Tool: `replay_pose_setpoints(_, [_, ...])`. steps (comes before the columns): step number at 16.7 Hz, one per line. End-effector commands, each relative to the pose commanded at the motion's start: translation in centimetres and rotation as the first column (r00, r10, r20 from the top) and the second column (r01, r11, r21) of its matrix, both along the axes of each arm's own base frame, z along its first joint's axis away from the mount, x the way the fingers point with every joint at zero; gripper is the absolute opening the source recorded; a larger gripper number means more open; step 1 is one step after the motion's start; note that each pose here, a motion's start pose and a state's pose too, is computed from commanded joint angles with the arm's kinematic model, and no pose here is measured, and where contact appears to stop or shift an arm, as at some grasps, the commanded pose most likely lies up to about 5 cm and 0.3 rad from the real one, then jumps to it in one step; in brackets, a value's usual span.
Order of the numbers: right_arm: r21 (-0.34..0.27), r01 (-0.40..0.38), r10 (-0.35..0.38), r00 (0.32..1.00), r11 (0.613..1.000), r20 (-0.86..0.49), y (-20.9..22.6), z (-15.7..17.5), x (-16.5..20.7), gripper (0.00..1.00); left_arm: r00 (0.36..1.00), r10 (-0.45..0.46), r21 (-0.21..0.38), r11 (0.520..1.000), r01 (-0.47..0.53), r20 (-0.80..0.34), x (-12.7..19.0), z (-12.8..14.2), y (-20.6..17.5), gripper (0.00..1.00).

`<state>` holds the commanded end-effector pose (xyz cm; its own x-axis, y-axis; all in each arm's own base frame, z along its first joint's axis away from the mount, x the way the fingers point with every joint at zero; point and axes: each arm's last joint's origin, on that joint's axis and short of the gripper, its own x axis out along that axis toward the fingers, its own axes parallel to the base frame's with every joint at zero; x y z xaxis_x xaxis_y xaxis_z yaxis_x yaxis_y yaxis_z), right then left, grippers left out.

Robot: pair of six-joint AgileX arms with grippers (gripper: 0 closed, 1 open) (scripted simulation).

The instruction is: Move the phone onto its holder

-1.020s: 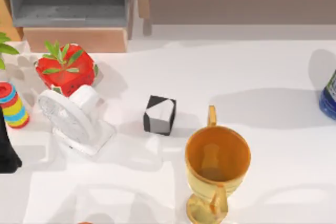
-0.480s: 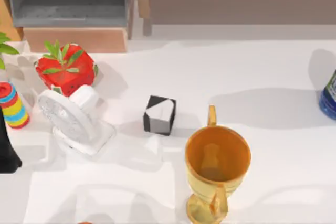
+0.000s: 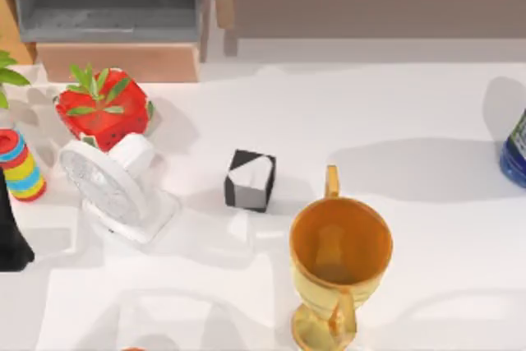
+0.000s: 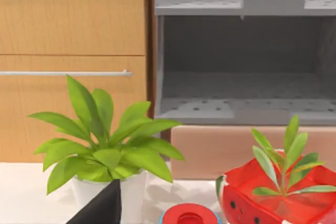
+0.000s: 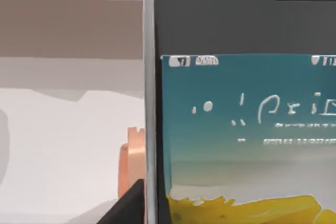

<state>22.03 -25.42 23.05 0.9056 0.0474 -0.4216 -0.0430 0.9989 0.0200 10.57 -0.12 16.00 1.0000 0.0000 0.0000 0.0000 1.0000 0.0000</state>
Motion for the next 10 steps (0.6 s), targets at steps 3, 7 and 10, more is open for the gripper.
replay_pose_setpoints(3, [-0.019, -0.08, 0.08, 0.997, 0.997, 0.014, 0.7, -1.9, 2.9, 0.0, 1.0, 0.0, 0.0, 1.0, 0.0, 0.0, 0.0, 0.0, 0.0, 1.0])
replay_pose_setpoints(7, [-0.027, -0.129, 0.13, 0.991, 0.991, 0.015, 1.4, -3.4, 4.6, 0.0, 1.0, 0.0, 0.0, 1.0, 0.0, 0.0, 0.0, 0.0, 0.0, 1.0])
replay_pose_setpoints(10, [-0.027, -0.129, 0.13, 0.991, 0.991, 0.015, 1.4, -3.4, 4.6, 0.0, 1.0, 0.0, 0.0, 1.0, 0.0, 0.0, 0.0, 0.0, 0.0, 1.0])
